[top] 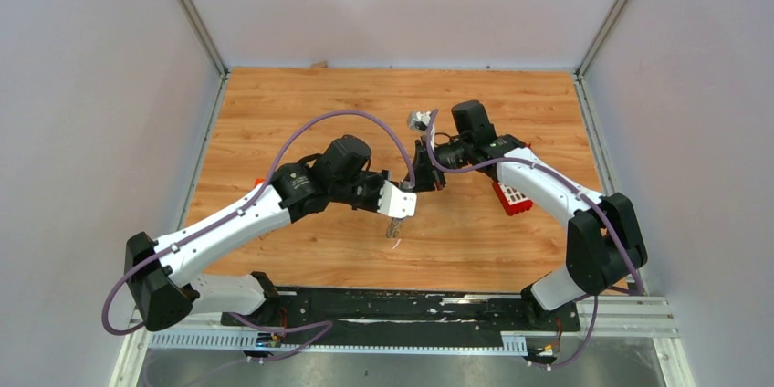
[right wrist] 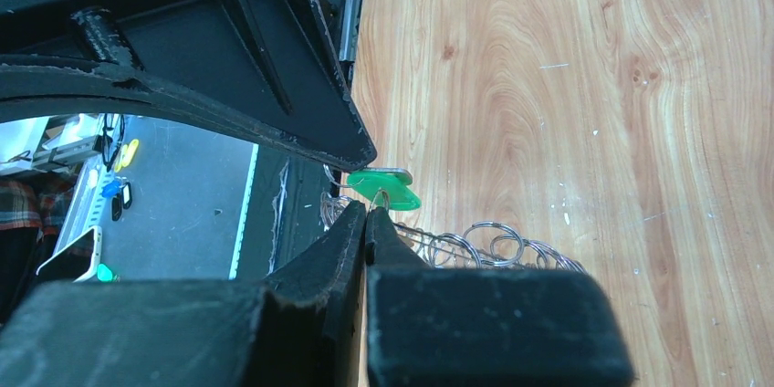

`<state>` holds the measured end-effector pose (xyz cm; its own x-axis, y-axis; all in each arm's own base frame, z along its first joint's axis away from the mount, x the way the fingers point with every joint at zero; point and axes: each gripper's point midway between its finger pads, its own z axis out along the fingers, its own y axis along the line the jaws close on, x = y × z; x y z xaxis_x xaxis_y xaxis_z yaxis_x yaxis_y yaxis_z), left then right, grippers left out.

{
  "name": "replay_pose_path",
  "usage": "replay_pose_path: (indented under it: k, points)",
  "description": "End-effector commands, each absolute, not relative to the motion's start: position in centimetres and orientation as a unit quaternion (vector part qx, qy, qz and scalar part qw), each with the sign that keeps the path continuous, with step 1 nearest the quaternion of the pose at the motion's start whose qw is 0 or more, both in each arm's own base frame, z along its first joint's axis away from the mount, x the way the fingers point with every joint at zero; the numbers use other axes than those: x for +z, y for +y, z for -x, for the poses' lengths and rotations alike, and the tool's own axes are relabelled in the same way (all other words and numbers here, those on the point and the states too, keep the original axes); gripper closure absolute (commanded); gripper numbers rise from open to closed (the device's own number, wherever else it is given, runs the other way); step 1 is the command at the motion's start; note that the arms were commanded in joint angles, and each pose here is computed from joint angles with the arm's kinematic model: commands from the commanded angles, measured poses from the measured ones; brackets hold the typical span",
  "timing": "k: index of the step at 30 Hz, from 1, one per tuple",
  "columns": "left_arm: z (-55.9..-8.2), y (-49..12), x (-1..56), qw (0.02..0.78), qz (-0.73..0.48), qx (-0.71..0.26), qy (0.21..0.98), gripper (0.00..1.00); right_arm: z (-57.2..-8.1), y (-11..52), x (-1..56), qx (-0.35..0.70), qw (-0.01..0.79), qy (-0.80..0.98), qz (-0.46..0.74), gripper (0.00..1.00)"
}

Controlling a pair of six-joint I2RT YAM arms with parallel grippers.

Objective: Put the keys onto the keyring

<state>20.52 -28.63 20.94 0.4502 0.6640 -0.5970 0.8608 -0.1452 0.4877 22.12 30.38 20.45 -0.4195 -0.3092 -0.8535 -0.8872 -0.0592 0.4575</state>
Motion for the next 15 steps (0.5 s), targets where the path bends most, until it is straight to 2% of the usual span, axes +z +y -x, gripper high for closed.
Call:
replay_pose_path:
  k: [1, 15]
  points:
    - [-20.3, -29.2, 22.9, 0.432, -0.747, -0.132, 0.488, 1.0, -22.0, 31.0, 23.4, 0.558, 0.295, 0.591, 0.502, 1.0]
    - [-21.5, -29.2, 22.8, 0.436, -0.752, -0.101, 0.484, 1.0, -21.6, 31.1, 23.5, 0.564, 0.288, 0.584, 0.507, 1.0]
